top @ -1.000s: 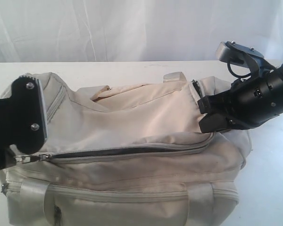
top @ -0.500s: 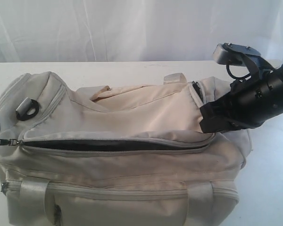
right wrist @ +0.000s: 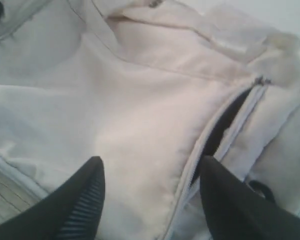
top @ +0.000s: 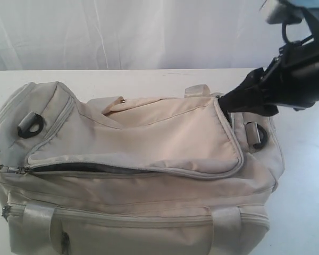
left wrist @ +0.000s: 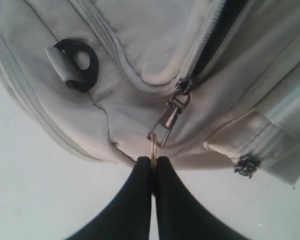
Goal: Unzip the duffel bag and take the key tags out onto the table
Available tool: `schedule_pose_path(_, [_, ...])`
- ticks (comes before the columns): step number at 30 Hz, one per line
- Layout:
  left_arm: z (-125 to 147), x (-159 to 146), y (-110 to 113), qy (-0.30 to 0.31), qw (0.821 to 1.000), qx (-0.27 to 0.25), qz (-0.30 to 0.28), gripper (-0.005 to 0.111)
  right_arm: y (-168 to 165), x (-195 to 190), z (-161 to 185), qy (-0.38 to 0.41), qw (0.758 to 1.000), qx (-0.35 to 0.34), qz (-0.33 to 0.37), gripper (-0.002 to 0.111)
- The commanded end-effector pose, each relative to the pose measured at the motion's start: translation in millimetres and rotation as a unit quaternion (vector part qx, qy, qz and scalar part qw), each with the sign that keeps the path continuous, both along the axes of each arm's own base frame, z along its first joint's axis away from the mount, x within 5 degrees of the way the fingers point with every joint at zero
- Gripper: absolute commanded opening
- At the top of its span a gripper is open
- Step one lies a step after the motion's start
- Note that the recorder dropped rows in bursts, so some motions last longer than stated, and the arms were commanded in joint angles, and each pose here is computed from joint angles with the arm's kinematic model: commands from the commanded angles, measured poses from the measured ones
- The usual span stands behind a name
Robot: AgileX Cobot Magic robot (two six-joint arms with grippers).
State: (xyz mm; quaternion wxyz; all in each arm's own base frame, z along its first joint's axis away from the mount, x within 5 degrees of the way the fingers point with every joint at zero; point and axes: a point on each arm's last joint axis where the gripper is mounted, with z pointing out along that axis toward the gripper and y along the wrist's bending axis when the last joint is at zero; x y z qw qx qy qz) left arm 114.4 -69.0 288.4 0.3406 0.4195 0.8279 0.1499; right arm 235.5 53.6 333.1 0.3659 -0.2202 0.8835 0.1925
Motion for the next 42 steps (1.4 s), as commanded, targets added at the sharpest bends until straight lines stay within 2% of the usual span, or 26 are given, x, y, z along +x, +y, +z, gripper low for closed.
schedule_pose_path(1, [7, -4, 0, 0.001, 0.999, -0.036, 0.005, 0.000, 17, -17, 24, -0.053, 0.996, 0.004, 0.065, 0.053])
schedule_pose_path(10, [20, -6, -3, 0.005, 0.997, -0.078, 0.004, 0.000, 91, -34, 22, -0.106, 0.970, -0.024, 0.216, 0.051])
schedule_pose_path(14, [23, -7, -2, 0.008, 0.993, -0.109, 0.035, 0.000, 128, -37, 15, -0.171, 0.948, -0.063, 0.259, 0.051])
schedule_pose_path(17, [22, -8, -2, 0.016, 0.990, -0.126, 0.056, 0.000, 154, -39, 5, -0.221, 0.923, -0.104, 0.296, 0.051])
schedule_pose_path(19, [21, -8, -1, 0.022, 0.989, -0.132, 0.070, 0.000, 172, -40, -4, -0.235, 0.908, -0.125, 0.323, 0.051])
schedule_pose_path(24, [20, -10, -1, 0.039, 0.983, -0.151, 0.099, 0.000, 198, -41, -25, -0.239, 0.891, -0.148, 0.358, 0.051])
schedule_pose_path(36, [19, -10, -1, 0.042, 0.982, -0.154, 0.099, 0.000, 215, -28, -56, -0.196, 0.907, -0.142, 0.345, 0.051])
schedule_pose_path(39, [20, -10, -1, 0.041, 0.982, -0.156, 0.099, 0.000, 217, -26, -62, -0.188, 0.908, -0.144, 0.346, 0.043])
schedule_pose_path(42, [20, -10, -1, 0.040, 0.982, -0.152, 0.101, 0.000, 217, -26, -64, -0.175, 0.915, -0.137, 0.336, 0.028])
